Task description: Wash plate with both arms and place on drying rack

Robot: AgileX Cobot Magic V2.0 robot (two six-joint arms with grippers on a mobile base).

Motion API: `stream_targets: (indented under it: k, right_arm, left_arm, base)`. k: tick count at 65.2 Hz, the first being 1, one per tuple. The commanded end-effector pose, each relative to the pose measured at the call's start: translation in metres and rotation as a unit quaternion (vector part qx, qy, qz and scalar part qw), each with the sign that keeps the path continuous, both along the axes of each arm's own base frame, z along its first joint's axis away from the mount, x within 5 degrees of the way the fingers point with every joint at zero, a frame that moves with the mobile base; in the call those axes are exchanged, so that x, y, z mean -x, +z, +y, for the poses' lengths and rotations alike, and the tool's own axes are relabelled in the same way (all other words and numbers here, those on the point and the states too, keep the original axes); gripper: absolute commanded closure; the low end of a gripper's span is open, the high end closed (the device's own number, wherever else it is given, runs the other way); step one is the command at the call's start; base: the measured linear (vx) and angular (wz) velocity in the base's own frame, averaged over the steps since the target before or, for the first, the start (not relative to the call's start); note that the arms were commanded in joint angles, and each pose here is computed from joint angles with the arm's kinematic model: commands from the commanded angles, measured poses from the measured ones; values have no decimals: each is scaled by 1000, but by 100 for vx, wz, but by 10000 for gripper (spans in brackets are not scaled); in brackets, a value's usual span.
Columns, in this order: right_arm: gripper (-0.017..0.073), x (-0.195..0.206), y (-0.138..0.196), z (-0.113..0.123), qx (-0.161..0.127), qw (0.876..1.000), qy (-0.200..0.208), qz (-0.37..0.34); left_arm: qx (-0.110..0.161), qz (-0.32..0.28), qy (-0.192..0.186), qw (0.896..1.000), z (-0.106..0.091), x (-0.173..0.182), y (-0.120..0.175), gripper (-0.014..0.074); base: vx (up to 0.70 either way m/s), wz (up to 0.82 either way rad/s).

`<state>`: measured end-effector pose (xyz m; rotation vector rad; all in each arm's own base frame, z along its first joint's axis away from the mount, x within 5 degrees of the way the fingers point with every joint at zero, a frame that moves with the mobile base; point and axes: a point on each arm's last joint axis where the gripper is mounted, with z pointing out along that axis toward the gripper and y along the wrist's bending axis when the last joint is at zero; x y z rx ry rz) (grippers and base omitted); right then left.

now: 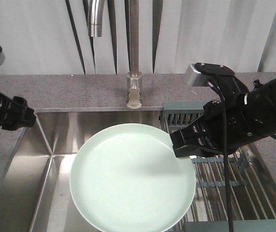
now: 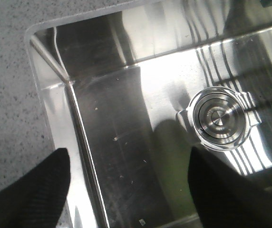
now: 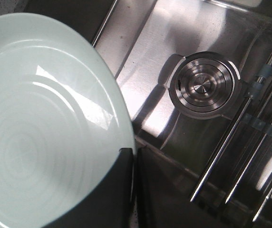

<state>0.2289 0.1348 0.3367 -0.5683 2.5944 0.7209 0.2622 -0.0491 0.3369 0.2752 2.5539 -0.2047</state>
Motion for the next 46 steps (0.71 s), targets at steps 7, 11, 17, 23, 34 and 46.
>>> stream_targets:
  k: [7,11,17,23,34,46]
  right_arm:
    - [568,3,18,0,-29,999,-6,-34]
    - [568,3,18,0,-29,999,-6,-34]
    - [568,3,18,0,-29,999,-6,-34]
    - [568,3,18,0,-29,999,-6,-34]
    - [568,3,18,0,-29,999,-6,-34]
    - [568,3,18,0,-29,999,-6,-34]
  left_arm:
    - [33,-65,32,997,6,43,6,103]
    - [39,-70,40,996,8,58,1,103]
    - [46,-77,48,995,11,77,-4,103]
    - [49,-77,52,994,14,94,-14,105]
    - [51,-80,52,994,17,115,-25,106]
    - [51,-81,50,994,18,125,-27,106]
  base:
    - [0,0]
    - [0,0]
    - [0,0]
    - [0,0]
    - [0,0]
    - [0,0]
